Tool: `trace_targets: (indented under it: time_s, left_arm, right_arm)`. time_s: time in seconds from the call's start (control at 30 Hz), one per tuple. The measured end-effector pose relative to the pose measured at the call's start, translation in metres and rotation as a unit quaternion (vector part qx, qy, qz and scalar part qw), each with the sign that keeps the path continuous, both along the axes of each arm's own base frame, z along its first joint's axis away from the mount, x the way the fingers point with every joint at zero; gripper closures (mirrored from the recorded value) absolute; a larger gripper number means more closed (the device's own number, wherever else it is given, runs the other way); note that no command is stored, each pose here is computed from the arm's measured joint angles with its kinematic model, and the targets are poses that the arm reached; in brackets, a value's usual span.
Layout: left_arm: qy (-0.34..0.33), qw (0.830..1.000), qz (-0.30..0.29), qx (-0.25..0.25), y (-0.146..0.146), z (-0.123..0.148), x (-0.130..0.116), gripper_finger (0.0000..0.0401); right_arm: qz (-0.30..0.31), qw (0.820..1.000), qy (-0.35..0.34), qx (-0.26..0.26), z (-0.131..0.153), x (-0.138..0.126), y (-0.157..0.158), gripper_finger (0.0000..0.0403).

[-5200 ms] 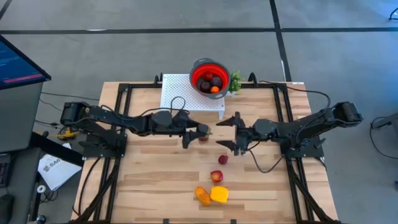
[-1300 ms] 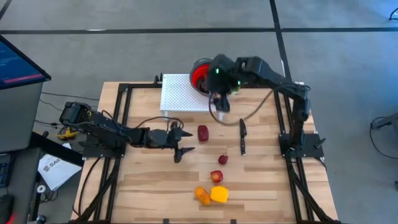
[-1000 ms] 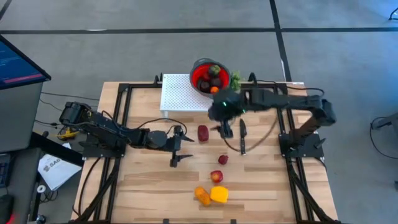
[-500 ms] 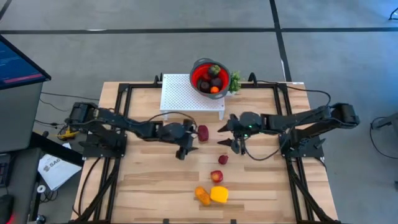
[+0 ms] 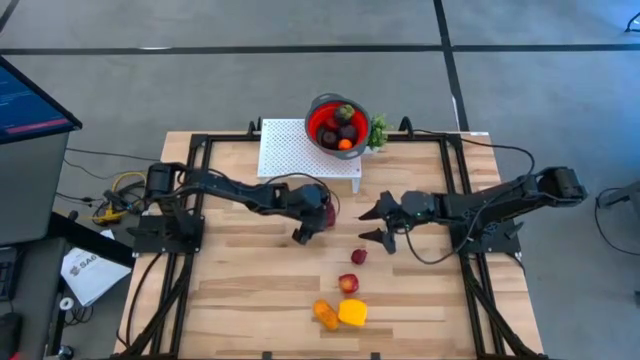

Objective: Pick & Place Fruit
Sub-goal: Put the top red apple into the red strainer bowl

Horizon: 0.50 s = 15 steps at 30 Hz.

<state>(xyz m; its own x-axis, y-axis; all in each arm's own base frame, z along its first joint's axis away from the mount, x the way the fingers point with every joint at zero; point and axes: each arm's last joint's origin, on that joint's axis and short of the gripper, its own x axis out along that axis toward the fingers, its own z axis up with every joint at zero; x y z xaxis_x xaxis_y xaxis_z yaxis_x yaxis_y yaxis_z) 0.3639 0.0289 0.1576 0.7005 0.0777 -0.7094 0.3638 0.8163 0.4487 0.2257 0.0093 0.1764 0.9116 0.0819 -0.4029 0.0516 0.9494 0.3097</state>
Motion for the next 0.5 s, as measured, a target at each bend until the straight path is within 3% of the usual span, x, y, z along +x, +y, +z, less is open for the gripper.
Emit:
trace_targets:
  time_s: [0.23, 0.5]
  left_arm:
    - [0.008, 0.999, -0.018, -0.036, 0.012, -0.002, -0.003, 0.0053]
    - [0.023, 0.999, -0.026, -0.041, 0.010, -0.013, -0.006, 0.0071]
  right_arm:
    - [-0.002, 1.000, -0.003, 0.008, -0.001, -0.001, 0.001, 0.0117]
    - [-0.004, 1.000, -0.005, 0.012, -0.001, -0.001, 0.001, 0.0117]
